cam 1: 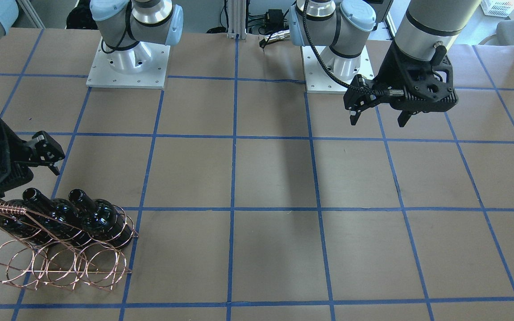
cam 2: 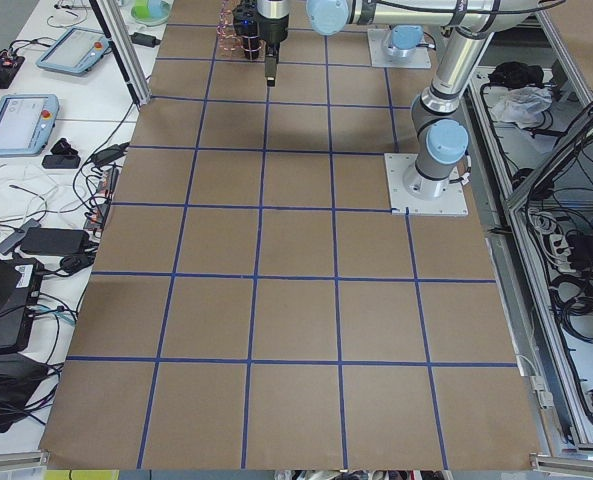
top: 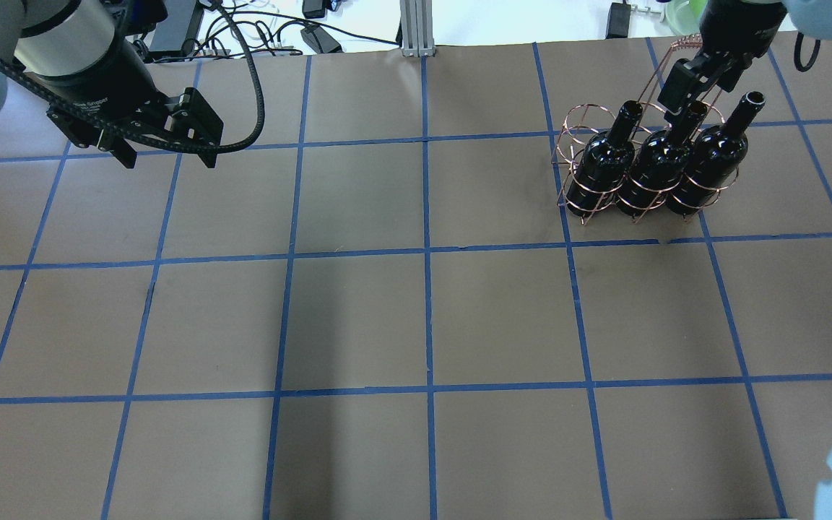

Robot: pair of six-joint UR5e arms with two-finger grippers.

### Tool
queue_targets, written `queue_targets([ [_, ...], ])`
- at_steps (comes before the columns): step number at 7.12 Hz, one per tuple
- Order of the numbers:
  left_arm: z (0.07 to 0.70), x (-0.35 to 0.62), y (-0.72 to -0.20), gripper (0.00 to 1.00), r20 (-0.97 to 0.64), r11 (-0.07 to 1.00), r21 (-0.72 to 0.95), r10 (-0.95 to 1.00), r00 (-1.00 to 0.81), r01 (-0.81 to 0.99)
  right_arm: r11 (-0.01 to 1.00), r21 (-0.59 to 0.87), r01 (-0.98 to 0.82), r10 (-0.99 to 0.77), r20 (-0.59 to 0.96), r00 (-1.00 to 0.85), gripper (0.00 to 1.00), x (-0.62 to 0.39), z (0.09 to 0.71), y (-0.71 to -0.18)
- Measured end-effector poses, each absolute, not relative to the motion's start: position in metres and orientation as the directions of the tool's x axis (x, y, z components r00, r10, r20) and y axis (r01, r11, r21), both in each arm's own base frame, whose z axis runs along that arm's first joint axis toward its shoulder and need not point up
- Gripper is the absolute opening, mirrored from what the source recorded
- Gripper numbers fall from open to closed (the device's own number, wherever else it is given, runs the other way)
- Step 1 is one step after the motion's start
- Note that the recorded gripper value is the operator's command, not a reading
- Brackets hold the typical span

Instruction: Place wine into wine basket

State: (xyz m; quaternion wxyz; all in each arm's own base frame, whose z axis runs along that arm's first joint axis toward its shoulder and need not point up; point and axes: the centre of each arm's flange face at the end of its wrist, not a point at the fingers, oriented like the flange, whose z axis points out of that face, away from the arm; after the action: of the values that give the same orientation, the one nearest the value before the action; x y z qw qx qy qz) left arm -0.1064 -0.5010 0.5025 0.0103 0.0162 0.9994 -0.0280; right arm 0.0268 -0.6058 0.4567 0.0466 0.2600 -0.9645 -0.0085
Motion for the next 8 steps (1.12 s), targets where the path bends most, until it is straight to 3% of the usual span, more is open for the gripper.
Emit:
queue_targets([
  [4, 0.503, -0.107, -0.501, 1.00, -0.021, 0.998, -0.056, 0.032, -0.999, 0.033, 0.989, -0.020, -0.144, -0.141, 0.100, -0.985, 1.00, 0.046, 0.535, -0.536],
  [8, 0.502, -0.106, -0.501, 1.00, -0.022, 0.998, -0.054, 0.032, -0.999, 0.033, 0.999, -0.018, -0.029, -0.026, 0.137, -0.990, 1.00, 0.128, 0.545, -0.502],
])
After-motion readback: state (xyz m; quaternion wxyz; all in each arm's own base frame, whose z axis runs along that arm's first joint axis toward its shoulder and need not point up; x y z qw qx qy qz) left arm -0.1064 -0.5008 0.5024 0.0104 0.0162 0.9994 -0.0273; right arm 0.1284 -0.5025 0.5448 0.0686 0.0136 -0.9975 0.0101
